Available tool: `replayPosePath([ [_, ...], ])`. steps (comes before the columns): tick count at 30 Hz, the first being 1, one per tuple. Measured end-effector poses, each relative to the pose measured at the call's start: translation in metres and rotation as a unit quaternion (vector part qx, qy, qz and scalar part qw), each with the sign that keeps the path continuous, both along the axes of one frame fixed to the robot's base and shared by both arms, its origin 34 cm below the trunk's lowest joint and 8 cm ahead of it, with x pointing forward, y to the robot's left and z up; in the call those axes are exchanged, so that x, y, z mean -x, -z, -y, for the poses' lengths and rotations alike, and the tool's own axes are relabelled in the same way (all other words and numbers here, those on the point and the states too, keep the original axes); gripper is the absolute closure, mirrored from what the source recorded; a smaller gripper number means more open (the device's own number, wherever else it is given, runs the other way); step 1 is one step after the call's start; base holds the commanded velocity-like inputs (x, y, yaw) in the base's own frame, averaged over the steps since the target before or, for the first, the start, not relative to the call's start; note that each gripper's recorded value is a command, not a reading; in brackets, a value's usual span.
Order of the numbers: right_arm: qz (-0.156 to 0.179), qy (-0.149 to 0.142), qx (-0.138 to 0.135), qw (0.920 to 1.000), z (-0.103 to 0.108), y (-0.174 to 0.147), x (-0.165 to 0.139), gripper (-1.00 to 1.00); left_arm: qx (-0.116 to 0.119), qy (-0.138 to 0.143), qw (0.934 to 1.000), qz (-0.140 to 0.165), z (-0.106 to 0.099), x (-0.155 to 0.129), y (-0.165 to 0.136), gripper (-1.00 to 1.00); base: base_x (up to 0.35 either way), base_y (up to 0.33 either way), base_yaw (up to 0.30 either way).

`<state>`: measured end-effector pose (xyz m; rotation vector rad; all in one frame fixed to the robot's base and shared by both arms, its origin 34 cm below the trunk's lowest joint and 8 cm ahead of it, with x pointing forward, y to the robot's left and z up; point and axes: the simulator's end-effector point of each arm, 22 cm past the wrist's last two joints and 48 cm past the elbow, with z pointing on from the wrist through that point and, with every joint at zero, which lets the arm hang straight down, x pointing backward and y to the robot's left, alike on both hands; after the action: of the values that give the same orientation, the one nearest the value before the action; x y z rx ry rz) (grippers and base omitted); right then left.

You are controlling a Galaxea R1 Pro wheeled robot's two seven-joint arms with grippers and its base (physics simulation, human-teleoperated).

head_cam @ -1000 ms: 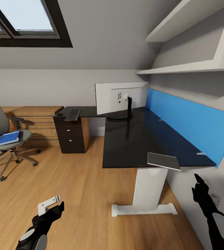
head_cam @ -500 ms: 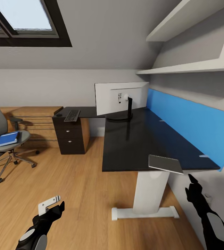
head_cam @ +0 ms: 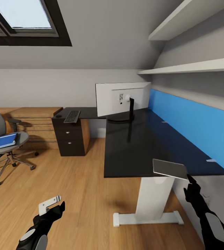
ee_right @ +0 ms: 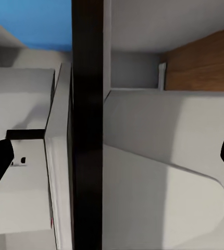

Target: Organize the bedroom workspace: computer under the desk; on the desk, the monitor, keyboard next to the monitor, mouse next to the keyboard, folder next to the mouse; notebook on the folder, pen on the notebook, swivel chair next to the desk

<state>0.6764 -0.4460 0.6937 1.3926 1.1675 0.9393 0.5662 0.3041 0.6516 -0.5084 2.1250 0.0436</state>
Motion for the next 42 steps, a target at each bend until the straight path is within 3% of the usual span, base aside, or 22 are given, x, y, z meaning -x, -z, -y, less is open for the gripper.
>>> replayPosePath([
  [42, -0.001, -0.018, -0.002, 0.9998, -0.010, -0.022, -0.007, -1.00, 0.000, 0.000, 1.0000, -0.002, 0.001, -0.003, -0.021, -1.00, 0.005, 0.001, 0.000],
])
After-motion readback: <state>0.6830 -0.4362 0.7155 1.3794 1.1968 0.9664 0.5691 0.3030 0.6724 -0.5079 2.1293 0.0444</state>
